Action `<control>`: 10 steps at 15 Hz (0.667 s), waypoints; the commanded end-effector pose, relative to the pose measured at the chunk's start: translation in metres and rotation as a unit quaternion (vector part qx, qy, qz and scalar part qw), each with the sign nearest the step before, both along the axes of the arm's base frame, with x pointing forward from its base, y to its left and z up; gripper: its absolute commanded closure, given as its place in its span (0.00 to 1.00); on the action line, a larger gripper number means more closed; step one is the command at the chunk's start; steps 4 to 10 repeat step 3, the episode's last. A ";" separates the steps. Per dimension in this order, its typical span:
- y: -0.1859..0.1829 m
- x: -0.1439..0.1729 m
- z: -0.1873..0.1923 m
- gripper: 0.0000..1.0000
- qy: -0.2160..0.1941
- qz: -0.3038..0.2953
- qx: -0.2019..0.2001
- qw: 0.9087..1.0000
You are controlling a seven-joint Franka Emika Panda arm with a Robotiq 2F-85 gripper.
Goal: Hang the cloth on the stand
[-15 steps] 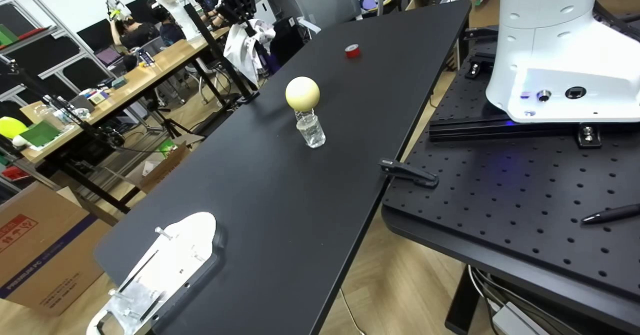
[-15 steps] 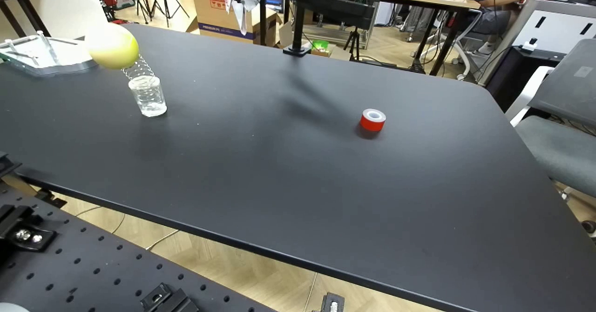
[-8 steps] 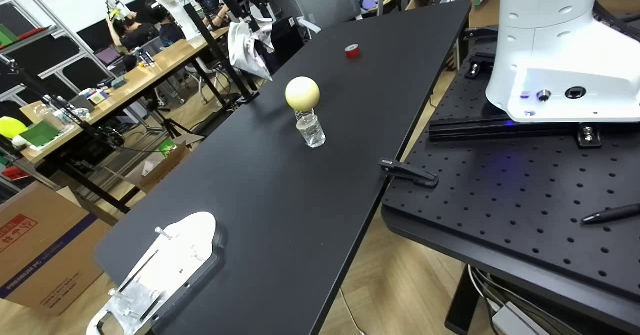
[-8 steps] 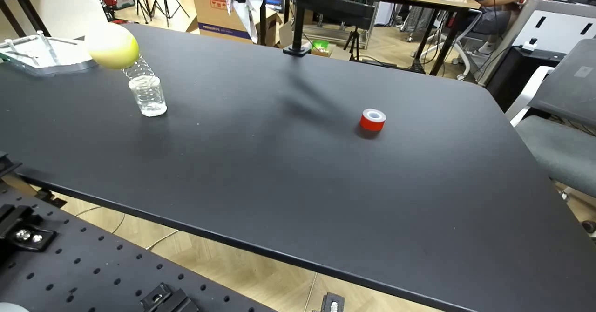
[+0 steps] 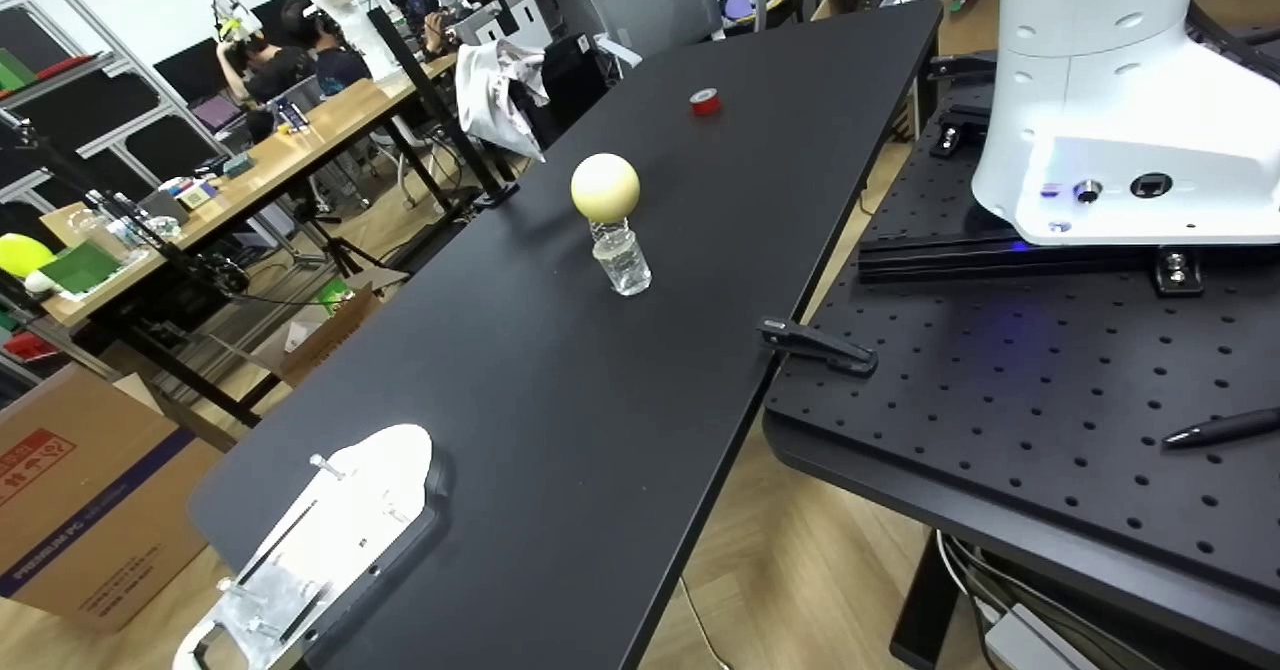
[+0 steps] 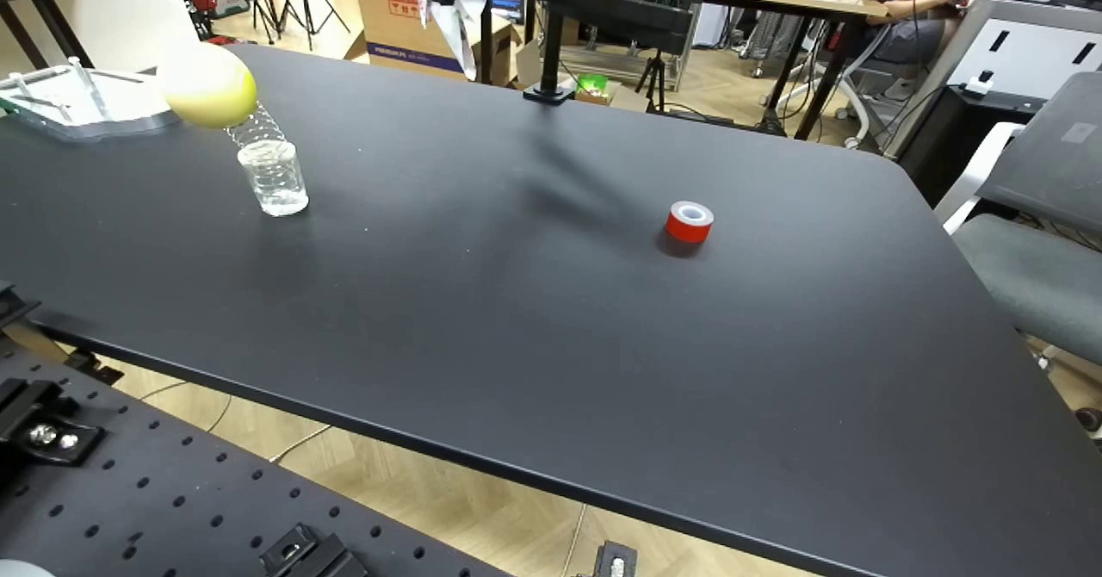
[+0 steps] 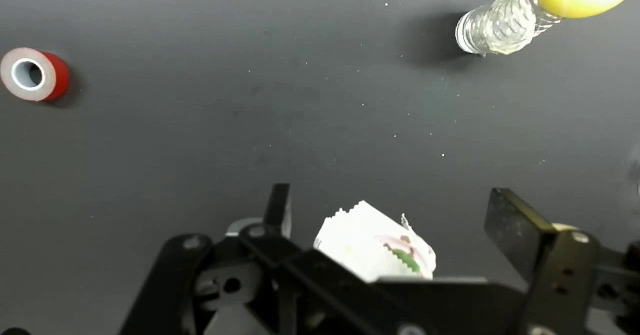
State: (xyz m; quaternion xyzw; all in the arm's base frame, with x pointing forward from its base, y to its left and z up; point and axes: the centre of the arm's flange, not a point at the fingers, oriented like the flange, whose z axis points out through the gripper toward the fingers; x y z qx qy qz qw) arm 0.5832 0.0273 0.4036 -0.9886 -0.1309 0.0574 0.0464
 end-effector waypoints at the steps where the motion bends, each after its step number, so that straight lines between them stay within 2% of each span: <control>1: -0.004 -0.028 0.013 0.00 0.014 -0.007 0.006 1.000; 3: -0.008 -0.043 0.016 0.00 0.031 0.024 0.014 0.999; 10: -0.008 -0.043 0.016 0.00 0.031 0.024 0.014 0.999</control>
